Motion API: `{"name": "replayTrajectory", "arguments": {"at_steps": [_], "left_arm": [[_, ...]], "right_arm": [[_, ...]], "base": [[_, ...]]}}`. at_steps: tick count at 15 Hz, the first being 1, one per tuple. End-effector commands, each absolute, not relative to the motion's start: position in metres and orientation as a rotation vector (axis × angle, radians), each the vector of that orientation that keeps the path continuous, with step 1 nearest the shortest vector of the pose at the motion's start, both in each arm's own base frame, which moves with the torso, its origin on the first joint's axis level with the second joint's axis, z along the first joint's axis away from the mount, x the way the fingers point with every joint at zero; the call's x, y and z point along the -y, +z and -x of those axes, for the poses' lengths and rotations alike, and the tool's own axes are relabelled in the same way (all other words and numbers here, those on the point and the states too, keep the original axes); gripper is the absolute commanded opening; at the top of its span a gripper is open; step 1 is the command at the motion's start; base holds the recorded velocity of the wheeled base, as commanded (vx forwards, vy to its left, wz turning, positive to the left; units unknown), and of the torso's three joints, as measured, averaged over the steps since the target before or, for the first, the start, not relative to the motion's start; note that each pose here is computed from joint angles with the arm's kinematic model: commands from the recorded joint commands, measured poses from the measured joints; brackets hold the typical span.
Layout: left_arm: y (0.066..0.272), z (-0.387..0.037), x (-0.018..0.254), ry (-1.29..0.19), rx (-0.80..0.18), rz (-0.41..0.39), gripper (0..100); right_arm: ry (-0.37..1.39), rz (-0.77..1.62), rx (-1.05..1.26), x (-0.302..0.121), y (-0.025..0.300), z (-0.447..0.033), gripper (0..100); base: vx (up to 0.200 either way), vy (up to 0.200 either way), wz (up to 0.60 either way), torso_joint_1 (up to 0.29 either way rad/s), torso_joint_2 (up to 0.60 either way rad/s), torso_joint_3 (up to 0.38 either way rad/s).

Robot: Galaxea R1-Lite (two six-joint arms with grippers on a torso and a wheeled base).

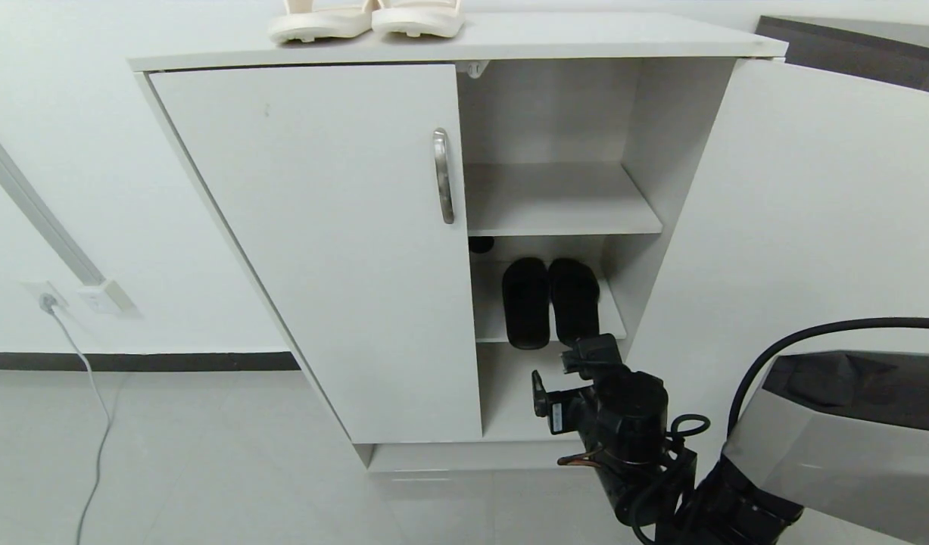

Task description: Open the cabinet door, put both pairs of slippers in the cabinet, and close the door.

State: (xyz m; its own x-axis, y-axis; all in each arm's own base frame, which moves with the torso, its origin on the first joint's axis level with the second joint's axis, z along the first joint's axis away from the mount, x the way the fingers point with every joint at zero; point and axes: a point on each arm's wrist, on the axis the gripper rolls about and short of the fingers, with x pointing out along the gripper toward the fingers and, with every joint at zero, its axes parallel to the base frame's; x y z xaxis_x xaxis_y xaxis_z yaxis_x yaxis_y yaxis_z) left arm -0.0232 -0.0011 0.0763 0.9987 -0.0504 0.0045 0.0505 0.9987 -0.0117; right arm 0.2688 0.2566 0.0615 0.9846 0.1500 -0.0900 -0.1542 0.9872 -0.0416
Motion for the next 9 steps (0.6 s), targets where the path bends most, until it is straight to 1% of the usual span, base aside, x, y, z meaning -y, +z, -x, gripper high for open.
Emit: {"name": "replayTrajectory", "arguments": {"at_steps": [1,7,9], "left_arm": [[0.0763,0.0231,0.0011,-0.051,0.003,0.012,0],[0.0763,0.0231,0.0011,-0.051,0.003,0.008,0],[0.0763,0.0231,0.0012,-0.052,0.003,0.005,0]], "right_arm": [[0.154,0.053,-0.092,-0.2562,0.0598,-0.268,100],[0.154,0.042,-0.078,-0.2563,0.0615,-0.2682,100],[0.154,0.042,-0.078,-0.2563,0.0615,-0.2682,100]], "base": [[0.0,0.0,0.0,0.007,0.0,0.173],[0.0,0.0,0.0,0.002,0.0,0.203],[0.0,0.0,0.0,0.002,0.0,0.095]]}}
